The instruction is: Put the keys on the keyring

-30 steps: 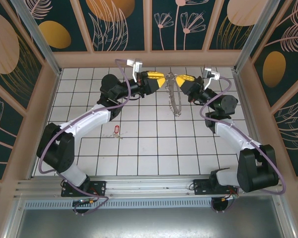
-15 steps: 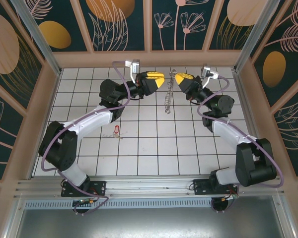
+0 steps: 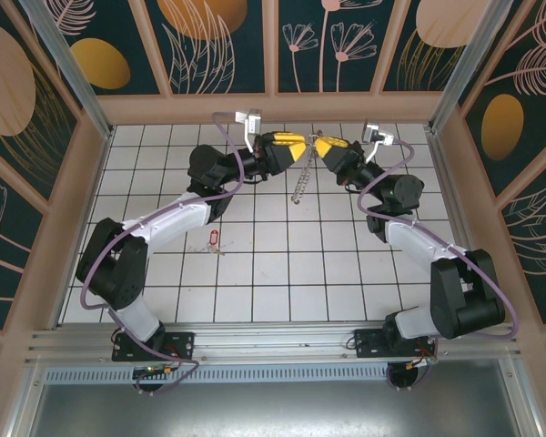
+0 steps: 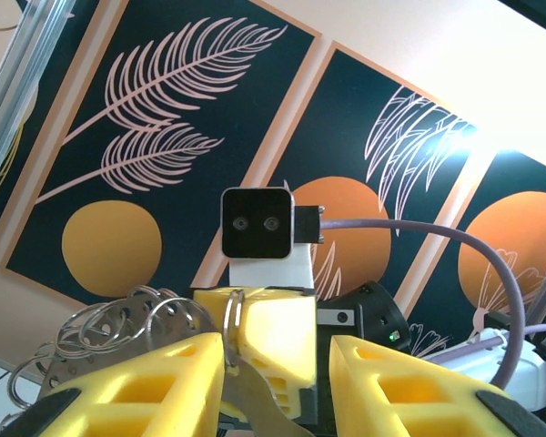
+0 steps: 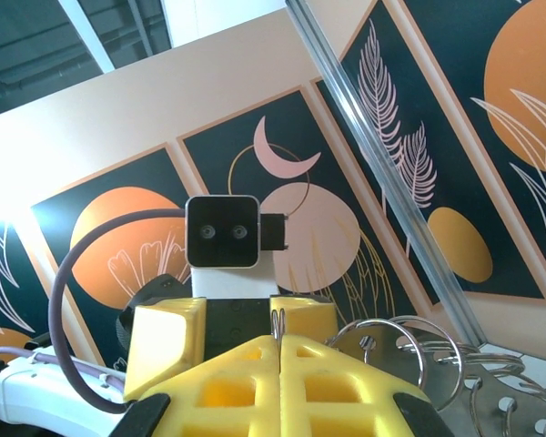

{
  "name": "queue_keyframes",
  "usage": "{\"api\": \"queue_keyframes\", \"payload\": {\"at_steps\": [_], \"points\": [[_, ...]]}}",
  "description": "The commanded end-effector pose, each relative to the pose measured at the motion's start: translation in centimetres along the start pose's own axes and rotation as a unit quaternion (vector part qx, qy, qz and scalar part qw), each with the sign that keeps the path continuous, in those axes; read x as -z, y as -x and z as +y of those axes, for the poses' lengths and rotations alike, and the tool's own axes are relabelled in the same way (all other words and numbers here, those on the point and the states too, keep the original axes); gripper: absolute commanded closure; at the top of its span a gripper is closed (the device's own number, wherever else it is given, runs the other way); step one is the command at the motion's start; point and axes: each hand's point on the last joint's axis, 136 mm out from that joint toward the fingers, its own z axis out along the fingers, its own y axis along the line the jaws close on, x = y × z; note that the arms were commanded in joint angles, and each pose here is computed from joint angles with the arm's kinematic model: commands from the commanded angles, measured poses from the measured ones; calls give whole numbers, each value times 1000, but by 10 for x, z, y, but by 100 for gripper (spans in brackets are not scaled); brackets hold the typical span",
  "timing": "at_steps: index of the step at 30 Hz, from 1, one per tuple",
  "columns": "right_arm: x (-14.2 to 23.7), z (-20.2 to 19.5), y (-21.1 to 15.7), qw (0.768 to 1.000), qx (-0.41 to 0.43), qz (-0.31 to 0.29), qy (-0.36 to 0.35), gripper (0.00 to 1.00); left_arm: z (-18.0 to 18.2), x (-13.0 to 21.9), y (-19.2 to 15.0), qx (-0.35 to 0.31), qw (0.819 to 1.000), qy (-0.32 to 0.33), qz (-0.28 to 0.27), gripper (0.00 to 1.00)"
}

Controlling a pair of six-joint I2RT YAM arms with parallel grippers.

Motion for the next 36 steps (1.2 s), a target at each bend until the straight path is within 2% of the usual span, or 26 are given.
{"api": "queue_keyframes", "payload": {"at_steps": [1, 20, 29, 32, 34, 35, 36], "points": [[-5, 20, 9, 999, 27, -11, 36, 100, -5, -5, 9, -16, 1000, -8, -8, 64], [-11, 22, 0, 999, 21, 1, 43, 100, 11, -8, 0, -8, 1000, 3, 0, 65], [-12, 20, -2, 999, 18, 4, 41, 100, 10, -8, 0, -10, 1000, -1, -1, 87], [-12, 19, -3, 999, 16, 7, 41, 100, 9, -8, 0, -10, 1000, -2, -1, 100], [-12, 15, -3, 999, 14, 10, 34, 100, 9, -8, -1, -15, 1000, -2, 1, 100], [-12, 13, -3, 999, 13, 11, 28, 93, 9, -8, -2, -16, 1000, 0, 5, 100], [-10, 9, -2, 1000, 12, 13, 18, 81, 10, -8, -3, -21, 1000, 3, 11, 100]]}}
